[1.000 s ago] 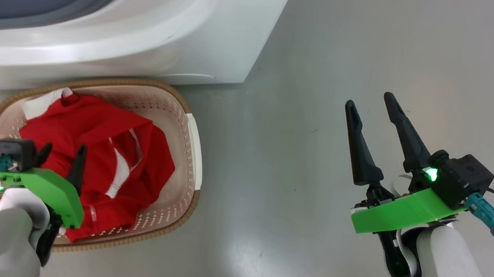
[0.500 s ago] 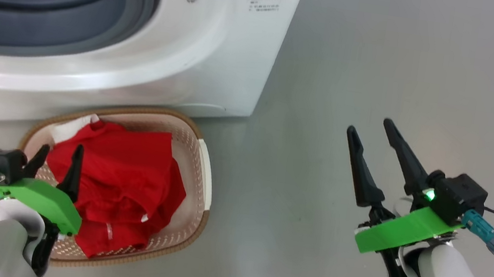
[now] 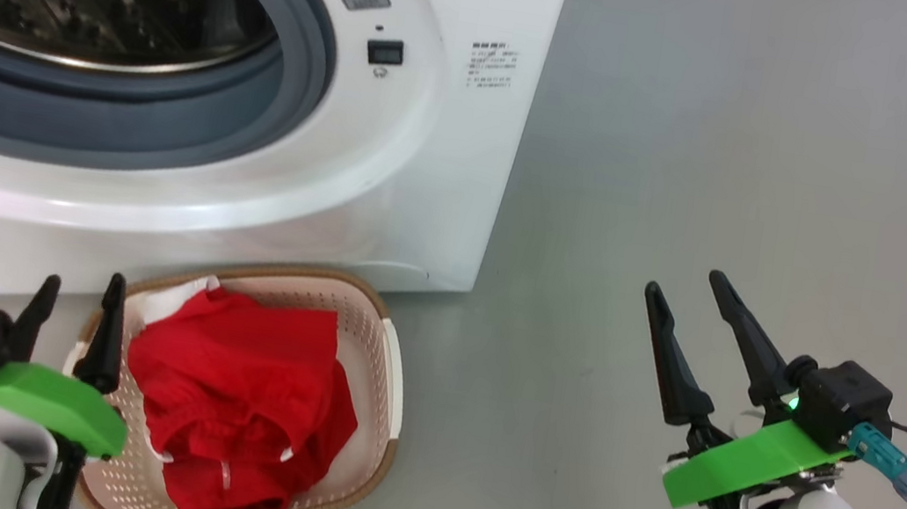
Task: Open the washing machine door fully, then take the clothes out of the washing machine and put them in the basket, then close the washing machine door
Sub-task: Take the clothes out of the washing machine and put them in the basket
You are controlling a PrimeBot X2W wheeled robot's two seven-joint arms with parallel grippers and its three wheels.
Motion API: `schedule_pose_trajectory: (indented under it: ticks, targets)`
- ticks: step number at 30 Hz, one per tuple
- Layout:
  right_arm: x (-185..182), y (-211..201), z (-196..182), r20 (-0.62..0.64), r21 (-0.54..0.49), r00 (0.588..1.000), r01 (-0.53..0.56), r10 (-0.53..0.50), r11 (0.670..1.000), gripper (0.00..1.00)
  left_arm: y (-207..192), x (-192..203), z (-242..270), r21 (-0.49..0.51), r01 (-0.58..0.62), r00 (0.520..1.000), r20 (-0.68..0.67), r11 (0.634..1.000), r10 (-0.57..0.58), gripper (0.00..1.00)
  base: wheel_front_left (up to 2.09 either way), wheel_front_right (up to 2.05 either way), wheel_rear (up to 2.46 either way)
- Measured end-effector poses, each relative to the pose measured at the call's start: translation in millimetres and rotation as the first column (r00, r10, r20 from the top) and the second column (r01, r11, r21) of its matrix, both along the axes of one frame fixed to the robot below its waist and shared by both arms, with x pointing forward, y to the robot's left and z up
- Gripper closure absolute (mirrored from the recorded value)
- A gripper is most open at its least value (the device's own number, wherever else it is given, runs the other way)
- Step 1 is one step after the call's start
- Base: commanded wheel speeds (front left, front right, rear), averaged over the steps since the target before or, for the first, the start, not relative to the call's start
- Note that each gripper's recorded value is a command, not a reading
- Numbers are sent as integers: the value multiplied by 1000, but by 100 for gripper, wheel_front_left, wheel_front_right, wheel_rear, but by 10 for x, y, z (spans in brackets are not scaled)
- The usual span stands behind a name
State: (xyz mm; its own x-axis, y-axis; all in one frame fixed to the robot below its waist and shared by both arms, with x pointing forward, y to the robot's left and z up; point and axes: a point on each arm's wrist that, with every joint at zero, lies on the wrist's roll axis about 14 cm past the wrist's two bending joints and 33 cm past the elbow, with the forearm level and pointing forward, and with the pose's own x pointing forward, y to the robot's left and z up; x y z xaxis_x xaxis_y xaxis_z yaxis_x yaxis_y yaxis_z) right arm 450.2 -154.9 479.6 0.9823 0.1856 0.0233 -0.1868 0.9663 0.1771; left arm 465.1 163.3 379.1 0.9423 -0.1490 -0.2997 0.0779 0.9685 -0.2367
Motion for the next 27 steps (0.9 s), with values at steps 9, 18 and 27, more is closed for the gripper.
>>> schedule_pose_trajectory:
  ticks: [9, 18, 27]
  targets:
    - [-167, -50, 159, 32, -3, 999, 8, -8, 1000, 0, 114, -126, 461, 11, -35, 989, 143, 999, 33, 0, 0, 0, 0]
    - [-313, -135, 263, 53, 7, 998, 31, -31, 1000, 0, 209, -293, 875, 20, -71, 960, 272, 997, 63, 0, 0, 0, 0]
    - [-457, -229, 269, 50, 19, 997, 59, -60, 998, 0, 256, -509, 1046, 22, -98, 941, 327, 995, 85, 0, 0, 0, 0]
